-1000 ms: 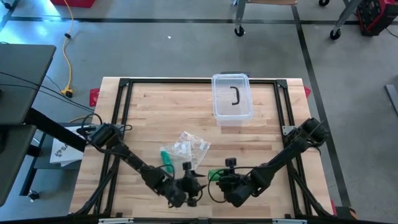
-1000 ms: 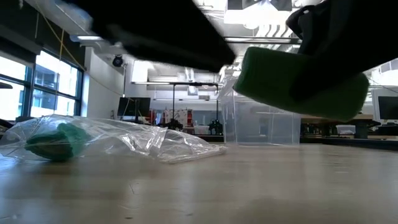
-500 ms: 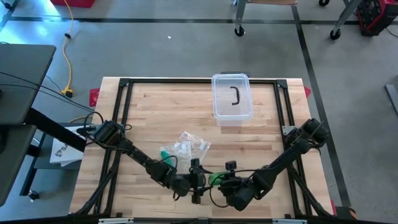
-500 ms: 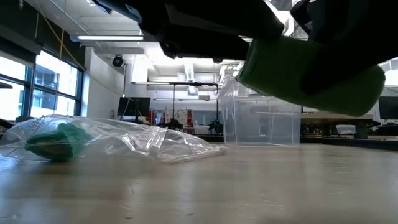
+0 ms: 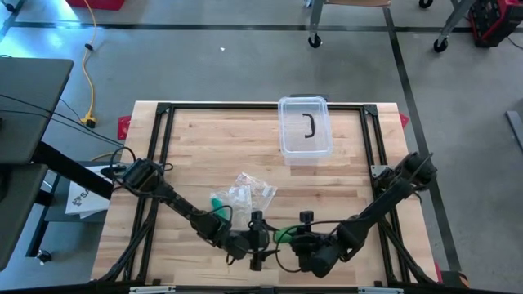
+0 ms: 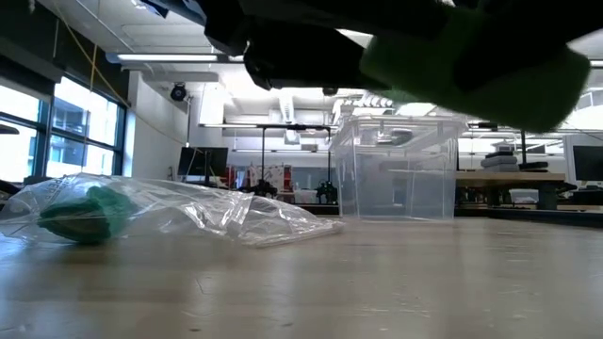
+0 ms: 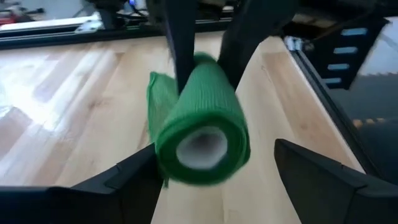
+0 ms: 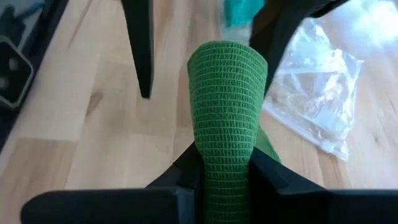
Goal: Roll bandage
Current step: Roll the green bandage
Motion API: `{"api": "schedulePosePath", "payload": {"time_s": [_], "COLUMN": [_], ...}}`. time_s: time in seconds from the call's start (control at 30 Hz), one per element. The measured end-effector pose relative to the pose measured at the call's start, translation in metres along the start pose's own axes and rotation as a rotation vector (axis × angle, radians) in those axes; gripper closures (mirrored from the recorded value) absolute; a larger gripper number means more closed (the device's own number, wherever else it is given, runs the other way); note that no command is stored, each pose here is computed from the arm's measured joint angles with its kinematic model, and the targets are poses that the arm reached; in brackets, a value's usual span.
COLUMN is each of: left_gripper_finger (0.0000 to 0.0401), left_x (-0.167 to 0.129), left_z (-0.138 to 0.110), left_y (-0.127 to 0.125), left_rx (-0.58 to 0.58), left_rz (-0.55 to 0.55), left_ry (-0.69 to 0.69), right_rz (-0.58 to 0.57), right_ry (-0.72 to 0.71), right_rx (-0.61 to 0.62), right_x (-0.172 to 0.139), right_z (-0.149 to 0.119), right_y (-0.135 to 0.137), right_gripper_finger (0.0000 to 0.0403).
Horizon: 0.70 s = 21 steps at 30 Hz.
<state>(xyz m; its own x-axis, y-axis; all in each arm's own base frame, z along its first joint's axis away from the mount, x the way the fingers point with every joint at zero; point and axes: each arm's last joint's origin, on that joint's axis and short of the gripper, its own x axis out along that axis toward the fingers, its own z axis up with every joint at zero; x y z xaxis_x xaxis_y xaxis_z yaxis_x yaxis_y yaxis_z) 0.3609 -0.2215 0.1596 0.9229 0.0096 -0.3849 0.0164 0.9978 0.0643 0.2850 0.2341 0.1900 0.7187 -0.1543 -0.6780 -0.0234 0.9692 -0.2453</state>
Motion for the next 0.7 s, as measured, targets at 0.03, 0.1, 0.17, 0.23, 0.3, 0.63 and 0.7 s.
{"api": "schedulePosePath", "payload": {"time_s": [0.03,0.1,0.17,0.23,0.3,0.63,0.7], "left_gripper_finger": [0.0116,0.0124,0.0135,0.0148,0.0165,0.0295,0.0321], "left_x": [-0.0010,-0.0025,-0.0034,-0.0037,-0.0039,-0.0038,-0.0037], "left_z": [-0.0001,0.0011,0.0035,0.0057,0.0069,0.0062,0.0042], "left_y": [-0.0011,-0.0031,-0.0048,-0.0051,-0.0052,-0.0049,-0.0047], "left_rx": [-0.009,-0.029,-0.048,-0.074,-0.112,-0.141,-0.127], "left_rz": [0.019,0.046,0.051,0.056,0.061,0.065,0.068], "left_ry": [-0.006,-0.030,-0.059,-0.083,-0.096,-0.091,-0.070], "right_rz": [-0.001,-0.003,-0.005,-0.004,-0.006,0.000,0.016], "right_ry": [-0.007,-0.016,-0.018,-0.019,-0.020,-0.018,-0.011], "right_rx": [0.009,0.020,0.025,0.036,0.041,0.046,0.053], "right_x": [-0.0020,-0.0032,-0.0034,-0.0035,-0.0035,-0.0036,-0.0044], "right_z": [0.0015,0.0030,0.0031,0.0032,0.0032,0.0032,0.0038], "right_y": [-0.0013,-0.0019,-0.0017,-0.0016,-0.0016,-0.0013,-0.0023], "right_gripper_finger": [0.0340,0.0340,0.0340,0.0340,0.0340,0.0327,0.0306]}}
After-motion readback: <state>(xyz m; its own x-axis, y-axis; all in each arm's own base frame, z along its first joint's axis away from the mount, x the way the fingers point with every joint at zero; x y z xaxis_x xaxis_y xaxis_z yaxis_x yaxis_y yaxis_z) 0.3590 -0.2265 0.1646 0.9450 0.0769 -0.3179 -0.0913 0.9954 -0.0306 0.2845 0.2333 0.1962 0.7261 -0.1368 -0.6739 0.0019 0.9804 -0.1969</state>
